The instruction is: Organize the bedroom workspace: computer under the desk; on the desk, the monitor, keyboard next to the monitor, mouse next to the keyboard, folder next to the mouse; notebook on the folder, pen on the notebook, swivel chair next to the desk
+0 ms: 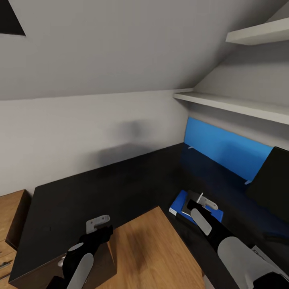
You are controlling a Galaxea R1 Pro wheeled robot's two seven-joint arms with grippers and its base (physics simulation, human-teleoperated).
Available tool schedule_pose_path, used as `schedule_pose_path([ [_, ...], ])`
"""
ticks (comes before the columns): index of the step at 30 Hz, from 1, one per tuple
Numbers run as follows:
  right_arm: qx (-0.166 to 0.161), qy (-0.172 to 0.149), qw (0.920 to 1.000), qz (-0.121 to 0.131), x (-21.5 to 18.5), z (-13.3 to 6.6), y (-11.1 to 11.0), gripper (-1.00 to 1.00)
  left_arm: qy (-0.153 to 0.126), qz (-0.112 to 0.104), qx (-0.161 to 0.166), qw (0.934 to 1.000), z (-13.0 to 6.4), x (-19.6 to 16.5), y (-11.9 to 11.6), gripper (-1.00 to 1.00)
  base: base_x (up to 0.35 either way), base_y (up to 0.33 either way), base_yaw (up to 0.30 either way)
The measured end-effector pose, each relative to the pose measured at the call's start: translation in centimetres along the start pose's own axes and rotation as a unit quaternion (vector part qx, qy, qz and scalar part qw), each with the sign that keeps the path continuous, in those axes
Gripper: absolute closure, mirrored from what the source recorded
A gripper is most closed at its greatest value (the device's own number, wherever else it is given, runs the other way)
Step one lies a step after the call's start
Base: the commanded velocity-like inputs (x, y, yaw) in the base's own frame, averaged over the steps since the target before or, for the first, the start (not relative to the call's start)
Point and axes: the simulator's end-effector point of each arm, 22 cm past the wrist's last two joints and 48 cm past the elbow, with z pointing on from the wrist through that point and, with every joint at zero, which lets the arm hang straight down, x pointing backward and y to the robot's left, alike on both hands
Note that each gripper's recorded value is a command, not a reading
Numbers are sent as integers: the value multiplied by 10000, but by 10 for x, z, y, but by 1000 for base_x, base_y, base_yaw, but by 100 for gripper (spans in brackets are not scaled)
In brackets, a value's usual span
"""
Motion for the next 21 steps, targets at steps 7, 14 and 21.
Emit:
schedule_pose_path([
  [7, 6, -3, 10000, -6, 4, 6, -1, 100, 0, 0, 0, 10000, 6, 3, 1, -100, 0, 0, 0],
  [14, -3, -71, 9999, -115, 6, 12, 0, 100, 0, 1, 2, 10000, 13, 7, 1, -100, 0, 0, 0],
  [21, -5, -91, 9999, -144, 9, 19, 0, 100, 0, 5, 6, 10000, 19, 11, 1, -100, 0, 0, 0],
])
